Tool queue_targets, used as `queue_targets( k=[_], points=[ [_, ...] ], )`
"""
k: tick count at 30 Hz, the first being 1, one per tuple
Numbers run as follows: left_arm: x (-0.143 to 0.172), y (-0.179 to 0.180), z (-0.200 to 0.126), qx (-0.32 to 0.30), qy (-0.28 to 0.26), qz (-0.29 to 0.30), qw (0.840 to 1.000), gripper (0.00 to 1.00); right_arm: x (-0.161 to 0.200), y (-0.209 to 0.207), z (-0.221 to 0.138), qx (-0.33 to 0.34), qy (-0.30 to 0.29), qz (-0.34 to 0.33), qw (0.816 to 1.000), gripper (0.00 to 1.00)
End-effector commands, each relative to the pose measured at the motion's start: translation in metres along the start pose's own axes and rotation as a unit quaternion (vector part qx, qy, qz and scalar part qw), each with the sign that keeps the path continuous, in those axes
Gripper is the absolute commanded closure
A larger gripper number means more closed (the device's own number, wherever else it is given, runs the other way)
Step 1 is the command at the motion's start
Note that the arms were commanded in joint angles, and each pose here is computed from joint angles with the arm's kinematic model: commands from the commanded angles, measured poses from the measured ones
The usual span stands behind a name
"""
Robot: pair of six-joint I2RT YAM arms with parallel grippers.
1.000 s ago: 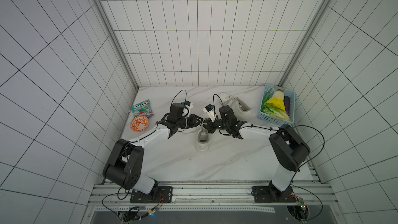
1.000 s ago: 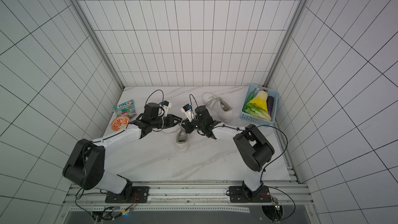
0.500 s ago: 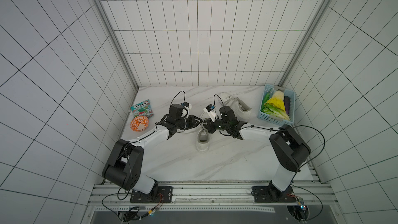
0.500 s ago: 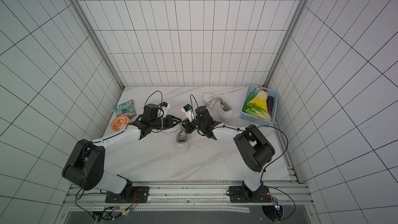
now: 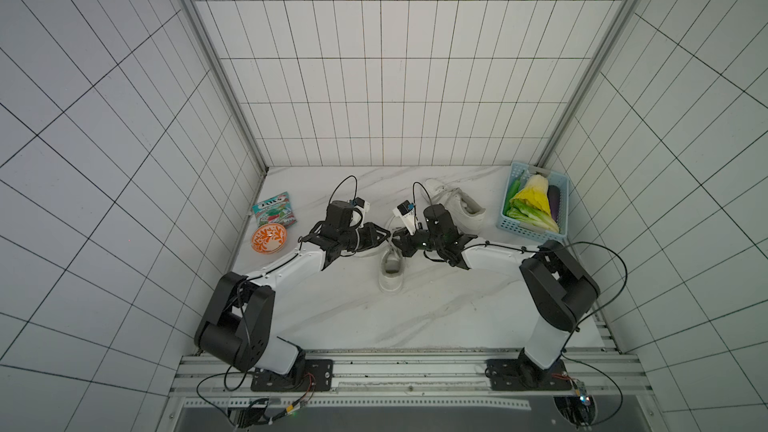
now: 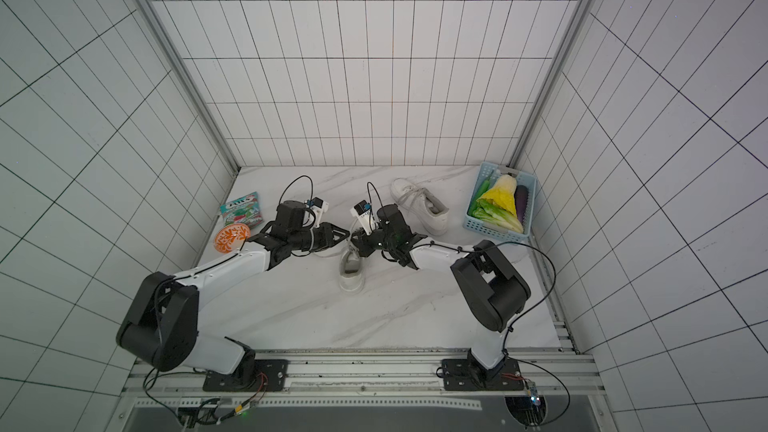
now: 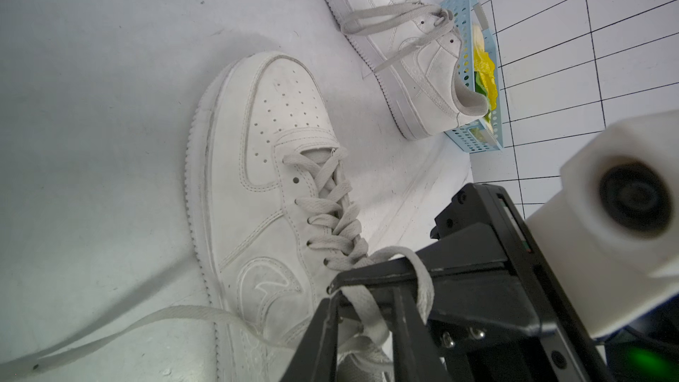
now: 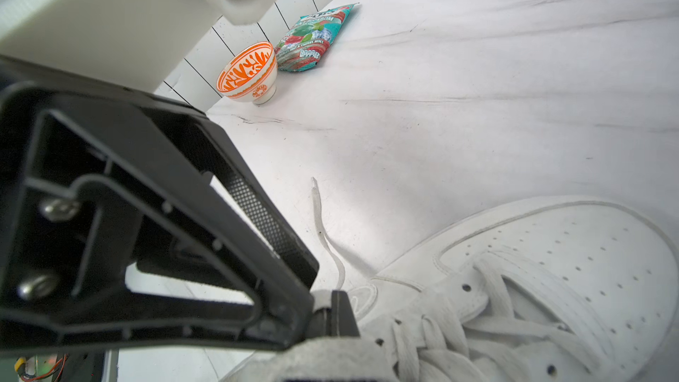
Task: Tie the shoes
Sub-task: Cross the shoelace with the shoelace.
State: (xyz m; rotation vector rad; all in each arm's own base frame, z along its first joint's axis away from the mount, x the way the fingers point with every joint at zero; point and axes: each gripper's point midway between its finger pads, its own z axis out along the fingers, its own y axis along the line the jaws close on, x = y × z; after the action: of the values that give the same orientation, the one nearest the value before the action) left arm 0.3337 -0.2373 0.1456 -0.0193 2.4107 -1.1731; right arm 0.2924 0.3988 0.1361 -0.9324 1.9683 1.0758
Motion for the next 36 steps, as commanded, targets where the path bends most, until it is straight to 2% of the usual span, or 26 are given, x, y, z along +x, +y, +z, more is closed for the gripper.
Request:
queue_targets(
  k=[1,20,26,32,36],
  points=[
    [0.005,-0.007,-0.004,0.006,0.006,-0.009,1.000,0.75,-0.013,0.010,-0.009,-0.001,-0.021,-0.017,1.000,1.00],
    [0.001,-0.011,0.005,0.022,0.013,-0.044,0.999,0.75,-0.007,0.017,-0.005,-0.027,-0.013,-0.018,0.999,1.00],
    [0.001,-0.013,0.006,0.029,0.015,-0.042,0.999,0.85,-0.006,0.025,-0.002,-0.042,-0.007,-0.024,0.999,1.00],
    [-0.002,-0.014,0.004,0.029,0.006,-0.030,0.999,1.00,-0.003,0.027,-0.002,-0.043,-0.002,-0.027,0.999,1.00],
    [-0.004,-0.014,-0.001,0.029,-0.002,-0.018,0.999,1.00,-0.004,0.024,-0.007,-0.028,-0.003,-0.034,0.999,1.00]
  ],
)
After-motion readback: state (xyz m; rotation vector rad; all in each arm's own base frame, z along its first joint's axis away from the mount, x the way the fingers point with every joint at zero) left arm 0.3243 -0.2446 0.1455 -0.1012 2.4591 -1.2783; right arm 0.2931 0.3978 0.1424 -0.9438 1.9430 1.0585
